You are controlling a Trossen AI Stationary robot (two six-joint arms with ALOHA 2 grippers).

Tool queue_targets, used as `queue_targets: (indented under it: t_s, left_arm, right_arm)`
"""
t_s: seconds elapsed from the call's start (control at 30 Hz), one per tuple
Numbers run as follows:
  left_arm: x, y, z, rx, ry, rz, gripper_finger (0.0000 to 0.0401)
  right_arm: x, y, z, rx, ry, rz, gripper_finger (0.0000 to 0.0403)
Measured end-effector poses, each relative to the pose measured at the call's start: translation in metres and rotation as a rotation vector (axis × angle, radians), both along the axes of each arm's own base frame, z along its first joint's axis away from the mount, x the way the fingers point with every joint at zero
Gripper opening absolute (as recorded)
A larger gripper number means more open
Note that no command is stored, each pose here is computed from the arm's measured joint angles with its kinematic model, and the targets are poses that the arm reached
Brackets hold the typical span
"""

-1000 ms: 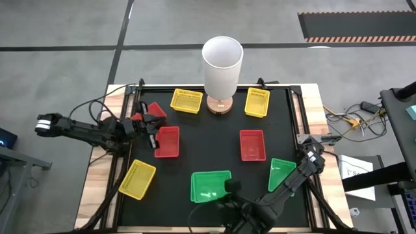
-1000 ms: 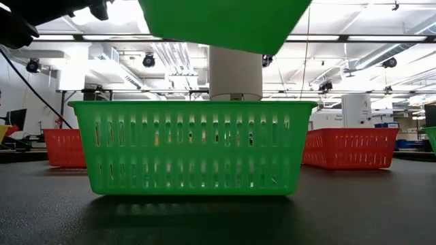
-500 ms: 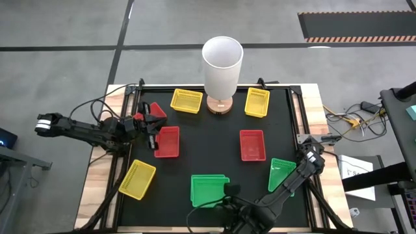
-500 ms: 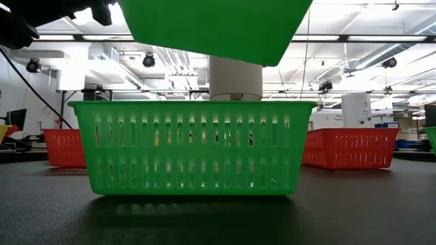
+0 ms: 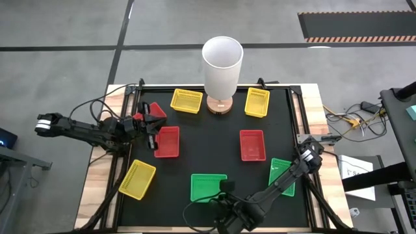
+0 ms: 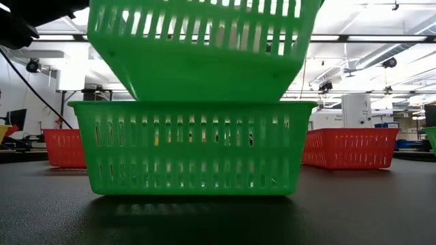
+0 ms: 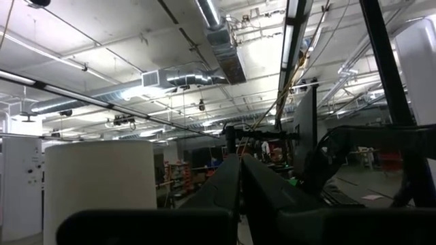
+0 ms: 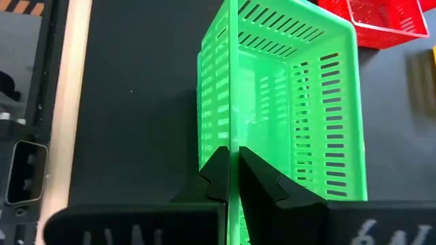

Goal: Stack baskets by color
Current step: Stack the top green bin on the bottom left green bin

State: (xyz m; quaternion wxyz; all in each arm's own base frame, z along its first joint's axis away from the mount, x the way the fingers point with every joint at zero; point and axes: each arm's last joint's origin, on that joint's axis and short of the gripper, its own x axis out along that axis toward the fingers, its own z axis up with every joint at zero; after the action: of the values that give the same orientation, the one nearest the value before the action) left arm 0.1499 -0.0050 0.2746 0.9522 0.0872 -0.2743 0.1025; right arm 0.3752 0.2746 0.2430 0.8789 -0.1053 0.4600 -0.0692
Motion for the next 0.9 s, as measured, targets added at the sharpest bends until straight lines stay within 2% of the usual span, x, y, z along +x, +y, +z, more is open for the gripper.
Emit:
queue_targets:
  t_s: [0.7, 0.9]
  left_arm:
    - [0.000, 0.000, 0.000, 0.007, -0.002, 0.004, 0.0000]
    - [0.000, 0.000, 0.001, 0.007, -0.003, 0.005, 0.0000]
  right_arm:
    - [0.010, -0.023, -0.035, -0.022, 0.057, -0.048, 0.0015]
    - [0.012, -0.026, -0.035, -0.014, 0.060, -0.053, 0.0070]
